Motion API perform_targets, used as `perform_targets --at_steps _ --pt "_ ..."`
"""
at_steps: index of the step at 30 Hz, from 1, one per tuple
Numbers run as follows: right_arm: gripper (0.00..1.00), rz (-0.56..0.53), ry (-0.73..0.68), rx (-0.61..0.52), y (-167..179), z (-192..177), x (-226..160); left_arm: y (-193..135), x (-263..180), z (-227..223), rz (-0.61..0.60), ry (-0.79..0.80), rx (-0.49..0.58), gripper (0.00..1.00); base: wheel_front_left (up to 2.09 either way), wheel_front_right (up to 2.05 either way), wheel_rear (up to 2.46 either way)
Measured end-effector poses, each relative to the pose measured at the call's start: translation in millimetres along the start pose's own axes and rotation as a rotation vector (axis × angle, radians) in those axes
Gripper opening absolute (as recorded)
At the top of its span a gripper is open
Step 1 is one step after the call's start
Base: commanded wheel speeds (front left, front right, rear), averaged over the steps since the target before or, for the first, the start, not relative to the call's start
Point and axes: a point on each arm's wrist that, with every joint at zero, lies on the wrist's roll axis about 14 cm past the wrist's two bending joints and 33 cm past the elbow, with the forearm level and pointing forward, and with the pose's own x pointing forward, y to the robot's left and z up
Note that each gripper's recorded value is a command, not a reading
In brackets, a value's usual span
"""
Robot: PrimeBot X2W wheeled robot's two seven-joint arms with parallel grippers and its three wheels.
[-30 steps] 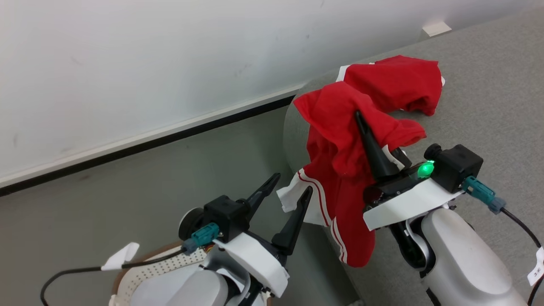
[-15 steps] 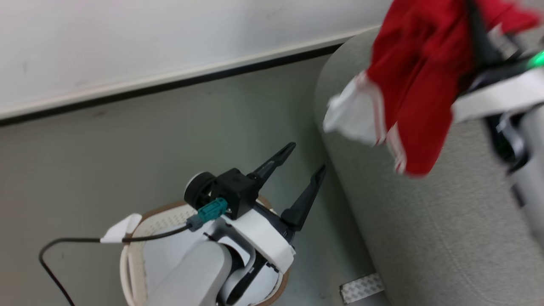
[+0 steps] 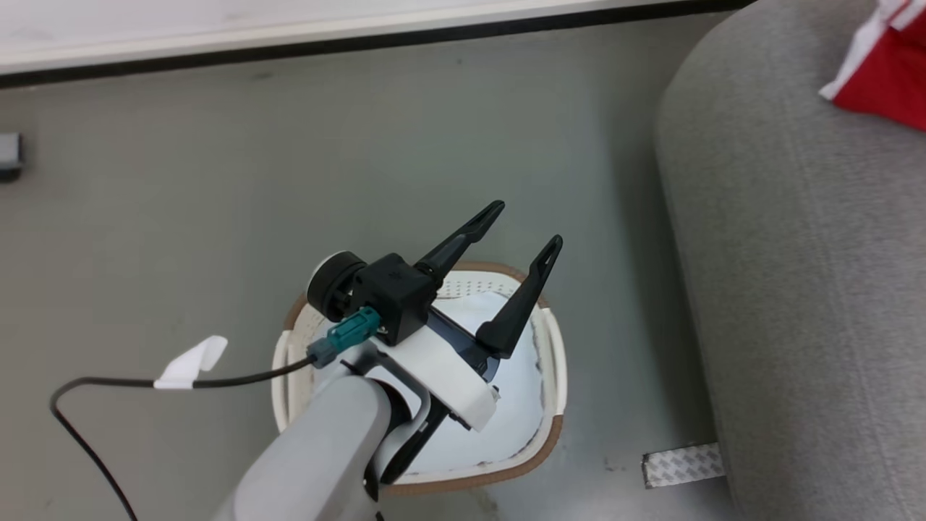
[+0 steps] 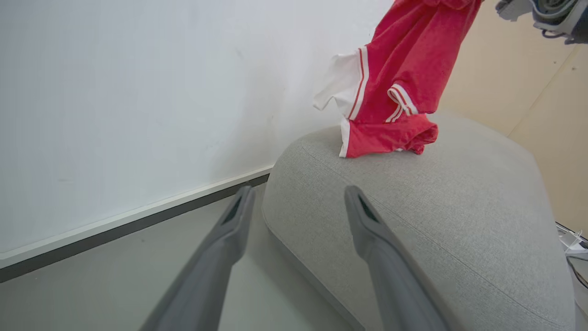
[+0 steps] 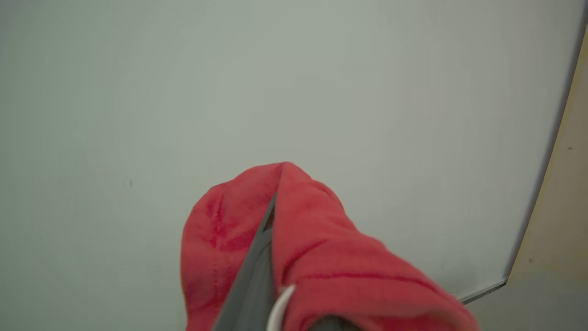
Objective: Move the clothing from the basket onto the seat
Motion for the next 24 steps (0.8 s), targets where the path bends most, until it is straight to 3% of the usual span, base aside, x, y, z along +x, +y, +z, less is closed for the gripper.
perform_targets --at_steps 6,10,11,12,16,24 --pt "0.0 -0.163 0.255 0.019 -47.2 -109.0 -43.5 13.3 -4.3 -11.9 0.03 0.019 -0.011 1.0 0.0 0.0 0.0" --pt "0.02 -0.285 0.384 0.053 -80.8 -152.5 -93.7 12.5 -2.5 -12.1 0.027 0.02 -0.006 1.0 0.0 0.0 0.0" --pt "0.31 -0.31 0.408 0.056 -88.2 -159.0 -105.6 11.4 -2.0 -11.3 0.024 0.019 -0.005 1.0 0.0 0.0 0.0" --pt "1.0 -0.336 0.427 0.065 -94.9 -163.8 -116.4 10.6 -1.4 -10.1 0.023 0.017 -0.003 1.0 0.0 0.0 0.0" --pt "1.0 -0.373 0.447 0.092 -99.8 -169.0 -139.4 6.0 0.1 -5.6 0.016 0.007 -0.004 1.0 0.0 0.0 0.0" --pt "1.0 -0.279 0.443 0.071 -65.2 -167.8 -177.4 -0.9 -6.1 1.7 0.033 -0.005 -0.008 1.0 0.0 0.0 0.0"
